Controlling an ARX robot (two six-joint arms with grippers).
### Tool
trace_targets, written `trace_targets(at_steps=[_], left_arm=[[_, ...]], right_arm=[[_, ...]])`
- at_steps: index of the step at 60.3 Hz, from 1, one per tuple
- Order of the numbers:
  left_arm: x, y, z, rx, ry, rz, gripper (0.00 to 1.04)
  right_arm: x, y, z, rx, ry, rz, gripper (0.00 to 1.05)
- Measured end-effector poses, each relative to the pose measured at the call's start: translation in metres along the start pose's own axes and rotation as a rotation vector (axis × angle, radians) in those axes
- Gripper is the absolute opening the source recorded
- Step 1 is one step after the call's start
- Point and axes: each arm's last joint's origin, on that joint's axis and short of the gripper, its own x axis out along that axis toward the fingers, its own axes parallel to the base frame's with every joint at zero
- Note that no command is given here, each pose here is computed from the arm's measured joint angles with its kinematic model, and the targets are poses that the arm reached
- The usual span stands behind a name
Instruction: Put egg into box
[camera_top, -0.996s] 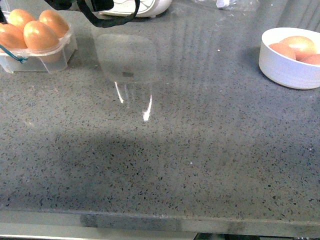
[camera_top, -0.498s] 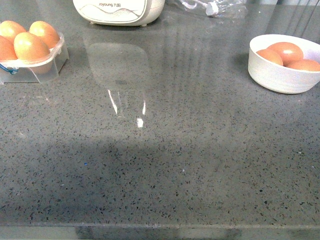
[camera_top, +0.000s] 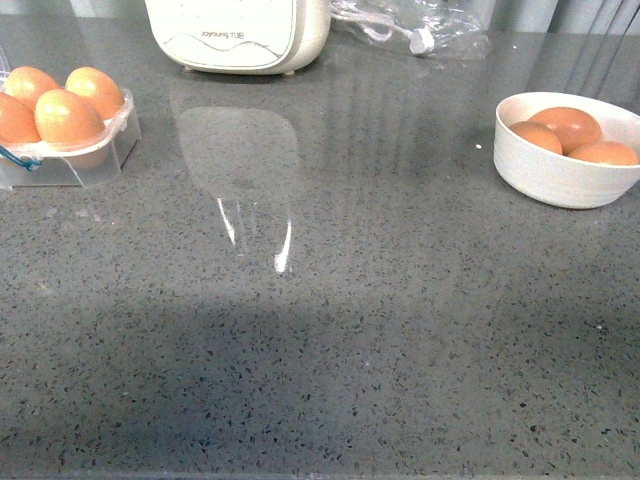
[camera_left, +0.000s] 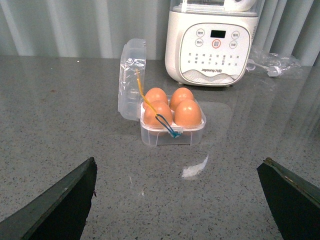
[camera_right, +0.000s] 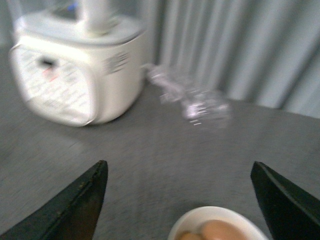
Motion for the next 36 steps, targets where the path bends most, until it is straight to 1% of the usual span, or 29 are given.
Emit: trace_targets(at_steps=[1,3,6,8,10,11,13,14,23,25,26,36], left_arm=[[0.0,0.0,0.0,0.0,0.0,0.0,0.98],[0.0,0.0,0.0,0.0,0.0,0.001,0.98],[0.0,0.0,0.0,0.0,0.0,0.003,0.98],[0.0,0.0,0.0,0.0,0.0,0.002,0.98],[0.0,0.0,0.0,0.0,0.0,0.002,0.98],[0.0,0.0,0.0,0.0,0.0,0.002,0.98],[0.0,0.0,0.0,0.0,0.0,0.0,0.98],[0.0,0.0,0.0,0.0,0.0,0.0,0.98],[0.0,0.0,0.0,0.0,0.0,0.002,0.98],[0.0,0.0,0.0,0.0,0.0,0.002,0.98],[0.0,0.0,0.0,0.0,0.0,0.002,0.98],[0.0,0.0,0.0,0.0,0.0,0.002,0.98]], right_arm=[[-0.007,-0.007,-0.002,0.023,-0.021,-0.04,0.79],[-0.018,-0.018,-0.005,0.042,-0.034,-0.078,0.73],[-0.033,-0.032,-0.012,0.057,-0.038,-0.105,0.66],[-0.05,-0.044,-0.02,0.072,-0.047,-0.127,0.57],[-0.058,-0.048,-0.026,0.079,-0.052,-0.138,0.52],[-0.065,-0.051,-0.03,0.082,-0.057,-0.143,0.47],[-0.071,-0.054,-0.037,0.086,-0.06,-0.141,0.4],[-0.075,-0.055,-0.042,0.087,-0.057,-0.137,0.34],[-0.088,-0.058,-0.061,0.085,-0.037,-0.117,0.11],[-0.092,-0.06,-0.065,0.085,-0.037,-0.116,0.04],[-0.093,-0.06,-0.066,0.084,-0.038,-0.117,0.03],[-0.108,-0.065,-0.079,0.087,-0.044,-0.135,0.03]])
